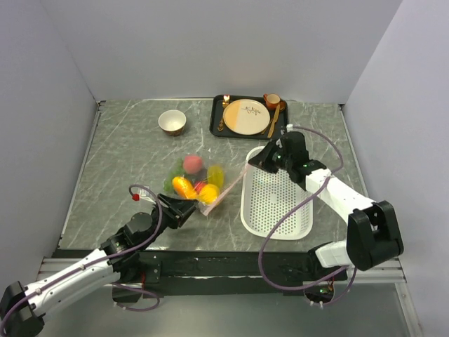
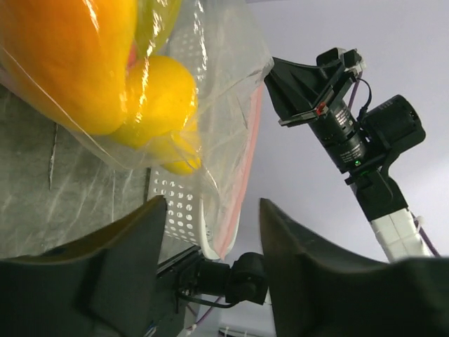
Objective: Place the food in the zip-top bag and seal the zipper
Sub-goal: Place the zipper food storage bag at the center of the board, then adjust the zipper food storage bag at the center of the board.
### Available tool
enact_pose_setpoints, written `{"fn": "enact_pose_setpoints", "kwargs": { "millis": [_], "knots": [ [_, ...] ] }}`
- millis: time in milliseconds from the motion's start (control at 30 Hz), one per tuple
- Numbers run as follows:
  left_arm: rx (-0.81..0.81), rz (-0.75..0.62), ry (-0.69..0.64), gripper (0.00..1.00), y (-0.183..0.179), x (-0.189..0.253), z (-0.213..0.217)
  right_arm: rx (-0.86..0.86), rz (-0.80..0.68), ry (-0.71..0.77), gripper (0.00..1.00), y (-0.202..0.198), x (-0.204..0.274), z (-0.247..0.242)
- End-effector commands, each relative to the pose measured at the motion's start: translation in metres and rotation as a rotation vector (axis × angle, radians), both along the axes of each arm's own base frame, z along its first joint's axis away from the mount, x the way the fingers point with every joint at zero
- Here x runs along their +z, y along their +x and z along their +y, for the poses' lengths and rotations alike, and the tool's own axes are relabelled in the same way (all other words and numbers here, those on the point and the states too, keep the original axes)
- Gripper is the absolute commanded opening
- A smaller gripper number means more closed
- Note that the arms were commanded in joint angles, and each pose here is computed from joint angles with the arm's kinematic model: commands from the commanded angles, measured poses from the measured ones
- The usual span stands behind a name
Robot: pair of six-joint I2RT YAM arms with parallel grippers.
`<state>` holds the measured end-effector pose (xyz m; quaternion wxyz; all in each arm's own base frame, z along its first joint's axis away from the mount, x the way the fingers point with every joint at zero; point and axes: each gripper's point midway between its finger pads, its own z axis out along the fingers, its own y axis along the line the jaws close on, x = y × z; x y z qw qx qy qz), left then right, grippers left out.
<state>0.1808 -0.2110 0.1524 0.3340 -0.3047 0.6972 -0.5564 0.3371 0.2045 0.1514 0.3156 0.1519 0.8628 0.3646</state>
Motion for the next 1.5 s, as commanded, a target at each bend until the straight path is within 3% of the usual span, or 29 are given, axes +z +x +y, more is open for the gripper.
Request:
{"fn": "enact_pose_setpoints", "kwargs": {
  "millis": [0,33,133,300,467,600,767,1067,1300,1400,1467],
  "knots": [
    [-0.018,-0.028,0.020,0.70,-0.001,0.012,-0.003,-0.041,-0.106,-0.032,0.16,0.037,0.027,-0.013],
    [-0.018,-0.032,0.030,0.81,-0.001,0.013,-0.002,-0.047,-0.093,-0.045,0.17,0.042,0.022,-0.015],
    [-0.001,-0.041,0.066,0.92,0.001,0.019,0.002,-0.012,-0.075,-0.070,0.31,0.055,0.020,-0.017],
    [0.027,-0.054,0.112,0.97,0.002,0.025,0.012,0.029,-0.090,-0.090,0.60,0.060,0.032,-0.016],
    [0.065,-0.077,0.157,0.99,0.004,0.034,0.022,0.030,-0.046,-0.033,0.64,0.029,0.017,-0.016],
    [0.079,-0.098,0.264,0.99,0.008,0.037,0.029,0.053,-0.046,0.012,0.66,-0.005,0.014,-0.013],
    [0.098,-0.093,0.390,0.99,0.016,0.040,0.032,0.111,-0.038,-0.011,0.66,-0.032,0.005,-0.002],
    [0.065,-0.115,0.351,0.99,0.017,0.047,0.020,0.167,0.009,-0.004,0.63,-0.033,-0.009,0.027],
    [0.071,-0.088,0.392,0.99,0.018,0.046,0.023,0.193,0.022,-0.082,0.45,-0.024,-0.010,0.048],
    [0.097,-0.082,0.398,0.99,0.019,0.046,0.029,0.205,0.009,-0.135,0.30,-0.015,-0.005,0.054],
    [0.113,-0.078,0.403,0.99,0.019,0.045,0.033,0.204,0.014,-0.168,0.28,-0.011,-0.007,0.056]
  ]
}}
